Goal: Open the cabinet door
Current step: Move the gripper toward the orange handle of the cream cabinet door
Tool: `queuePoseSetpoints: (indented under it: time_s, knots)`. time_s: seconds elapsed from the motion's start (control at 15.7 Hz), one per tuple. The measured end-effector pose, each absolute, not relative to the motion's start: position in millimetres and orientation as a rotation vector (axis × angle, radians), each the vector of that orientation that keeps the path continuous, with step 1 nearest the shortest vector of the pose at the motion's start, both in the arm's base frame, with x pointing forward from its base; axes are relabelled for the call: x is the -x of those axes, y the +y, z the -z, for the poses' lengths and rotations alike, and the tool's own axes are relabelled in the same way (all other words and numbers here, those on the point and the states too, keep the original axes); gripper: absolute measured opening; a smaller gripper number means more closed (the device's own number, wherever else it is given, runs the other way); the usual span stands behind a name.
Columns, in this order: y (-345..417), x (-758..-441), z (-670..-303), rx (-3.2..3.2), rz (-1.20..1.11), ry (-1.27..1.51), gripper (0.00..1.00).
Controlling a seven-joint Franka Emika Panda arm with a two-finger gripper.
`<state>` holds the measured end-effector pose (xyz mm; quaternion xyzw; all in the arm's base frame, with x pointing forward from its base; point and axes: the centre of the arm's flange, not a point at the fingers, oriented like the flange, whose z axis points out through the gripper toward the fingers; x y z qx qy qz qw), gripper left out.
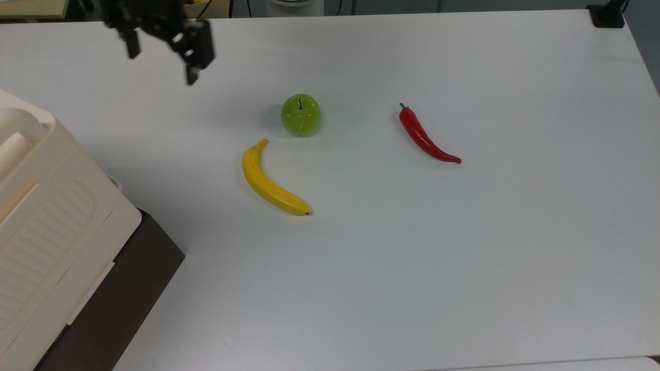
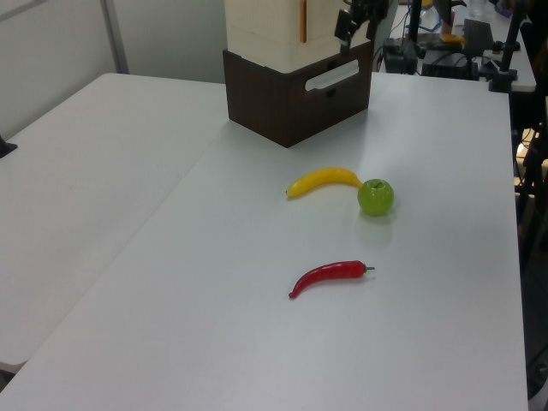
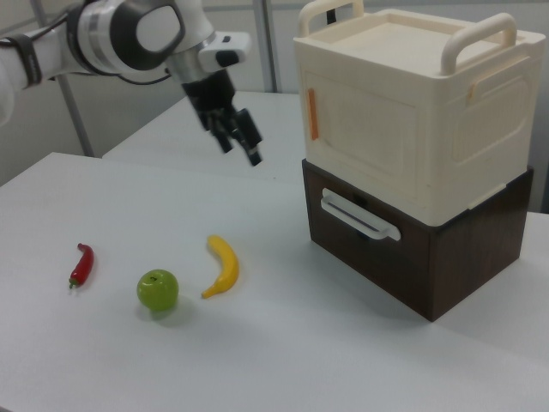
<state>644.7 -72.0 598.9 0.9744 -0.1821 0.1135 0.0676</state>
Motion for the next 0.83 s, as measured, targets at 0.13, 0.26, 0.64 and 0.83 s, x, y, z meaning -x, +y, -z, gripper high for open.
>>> queuePoseSetpoints:
  time_s: [0.13,0.26,0.64,0.83]
  knots:
    - [-85.4,-653.3,-601.9,-2.902,-0.457,-0.594,1.0]
    - [-97.0,-662.5,-602.7,-2.874,-0.568,-0.61,1.0]
    - [-105.2,-686.0,-605.2,-2.78,-0.85,-0.555,1.0]
    - [-107.1,-694.7,-602.6,-2.739,-0.941,-0.513,1.0]
